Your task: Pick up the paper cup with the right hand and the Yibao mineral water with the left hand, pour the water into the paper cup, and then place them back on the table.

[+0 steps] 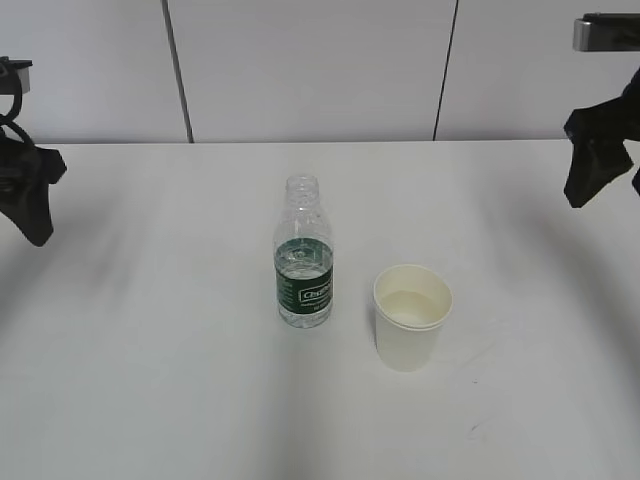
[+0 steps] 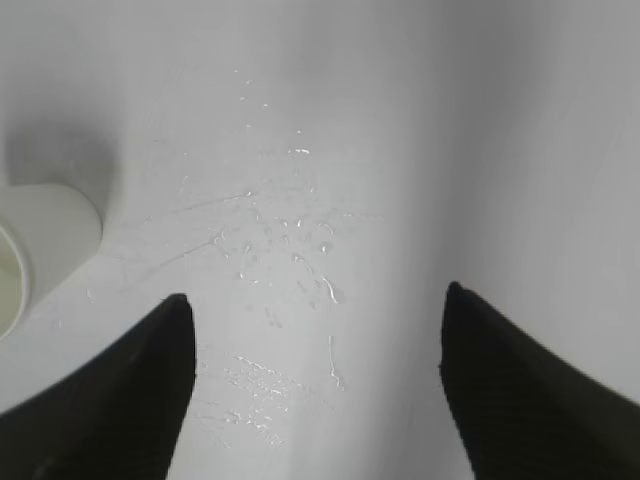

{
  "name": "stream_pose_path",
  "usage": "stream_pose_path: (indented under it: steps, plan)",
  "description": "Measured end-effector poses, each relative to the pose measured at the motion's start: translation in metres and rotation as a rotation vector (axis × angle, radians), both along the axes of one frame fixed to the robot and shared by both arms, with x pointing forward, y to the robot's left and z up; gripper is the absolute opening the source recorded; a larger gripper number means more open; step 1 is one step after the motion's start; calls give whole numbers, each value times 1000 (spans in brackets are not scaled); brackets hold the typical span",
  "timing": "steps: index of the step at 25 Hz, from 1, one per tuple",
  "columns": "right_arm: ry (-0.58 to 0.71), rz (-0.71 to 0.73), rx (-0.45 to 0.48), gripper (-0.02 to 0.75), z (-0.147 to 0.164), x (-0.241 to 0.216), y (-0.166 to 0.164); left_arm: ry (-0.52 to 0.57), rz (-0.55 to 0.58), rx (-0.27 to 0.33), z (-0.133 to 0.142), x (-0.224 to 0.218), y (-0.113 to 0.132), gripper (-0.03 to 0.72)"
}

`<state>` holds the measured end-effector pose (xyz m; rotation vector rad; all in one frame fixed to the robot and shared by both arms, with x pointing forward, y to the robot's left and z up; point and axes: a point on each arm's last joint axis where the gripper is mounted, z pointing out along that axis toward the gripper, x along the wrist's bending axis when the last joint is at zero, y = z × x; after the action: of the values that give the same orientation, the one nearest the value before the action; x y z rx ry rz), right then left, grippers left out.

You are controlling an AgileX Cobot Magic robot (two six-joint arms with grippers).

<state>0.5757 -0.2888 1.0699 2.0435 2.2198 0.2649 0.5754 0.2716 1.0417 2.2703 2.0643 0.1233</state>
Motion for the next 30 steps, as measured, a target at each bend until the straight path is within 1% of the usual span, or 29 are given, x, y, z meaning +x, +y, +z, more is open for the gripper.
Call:
stream_pose_path:
  steps: [1,3,7,10,15,18,25,30]
  plan:
    - [0,1,6,593,1,0,1,1,2,-12,0,0,-1,479]
    - [0,0,17,593,1,0,2,2,3,-17,0,0,-2,479]
    - [1,8,15,593,1,0,1,-4,4,-20,2,-2,-2,479]
    - [4,11,9,593,2,-10,1,-5,4,-20,5,-13,-1,479]
    - [-37,14,5,593,19,-41,0,9,6,-25,8,-50,2,479]
    - [-56,14,5,593,25,-65,0,-2,6,-30,13,-73,4,479]
    - [-72,14,3,589,24,-121,-1,-62,6,-36,23,-129,9,479]
    - [-73,14,3,588,15,-153,-2,-119,5,-43,28,-165,12,479]
